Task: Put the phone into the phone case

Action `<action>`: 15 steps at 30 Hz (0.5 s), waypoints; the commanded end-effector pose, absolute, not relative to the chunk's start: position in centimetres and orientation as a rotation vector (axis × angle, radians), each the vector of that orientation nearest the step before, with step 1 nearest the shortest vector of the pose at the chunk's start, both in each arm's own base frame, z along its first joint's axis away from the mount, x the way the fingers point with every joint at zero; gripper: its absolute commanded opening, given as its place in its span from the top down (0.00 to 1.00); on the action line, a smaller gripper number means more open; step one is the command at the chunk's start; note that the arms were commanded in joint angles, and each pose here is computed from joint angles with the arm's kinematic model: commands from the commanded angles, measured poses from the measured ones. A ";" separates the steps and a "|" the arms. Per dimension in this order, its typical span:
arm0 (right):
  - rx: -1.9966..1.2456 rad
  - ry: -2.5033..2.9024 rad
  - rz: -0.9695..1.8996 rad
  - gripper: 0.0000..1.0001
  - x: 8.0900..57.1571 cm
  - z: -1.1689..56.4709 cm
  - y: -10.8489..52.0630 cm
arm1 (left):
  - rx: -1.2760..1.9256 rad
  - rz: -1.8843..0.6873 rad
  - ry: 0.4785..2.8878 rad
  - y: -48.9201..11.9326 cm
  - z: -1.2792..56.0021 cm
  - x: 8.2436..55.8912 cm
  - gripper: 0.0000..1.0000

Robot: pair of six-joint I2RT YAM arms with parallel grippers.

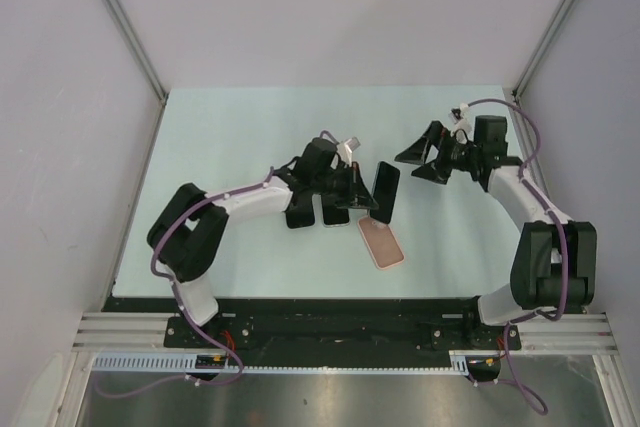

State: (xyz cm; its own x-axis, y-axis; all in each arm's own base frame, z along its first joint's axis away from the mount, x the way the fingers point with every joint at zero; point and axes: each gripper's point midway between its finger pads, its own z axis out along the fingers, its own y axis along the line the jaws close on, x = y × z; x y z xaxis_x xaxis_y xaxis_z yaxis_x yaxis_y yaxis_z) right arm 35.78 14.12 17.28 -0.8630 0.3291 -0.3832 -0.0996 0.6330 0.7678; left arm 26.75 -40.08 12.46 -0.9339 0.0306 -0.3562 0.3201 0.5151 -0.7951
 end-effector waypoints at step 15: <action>-0.147 1.996 1.683 0.36 31.7 19.7 20.4 | 0.128 -1.659 2.044 -36.9 23.8 26.1 1.00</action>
State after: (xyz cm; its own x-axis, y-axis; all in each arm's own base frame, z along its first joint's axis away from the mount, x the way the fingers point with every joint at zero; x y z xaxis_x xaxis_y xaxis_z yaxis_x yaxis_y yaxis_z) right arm 32.32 19.52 17.94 -0.8867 0.3001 -0.3516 -0.2812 0.2535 0.9255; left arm 25.60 -37.04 17.11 -0.9251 -0.1440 -0.3515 0.2700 0.4015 -0.8751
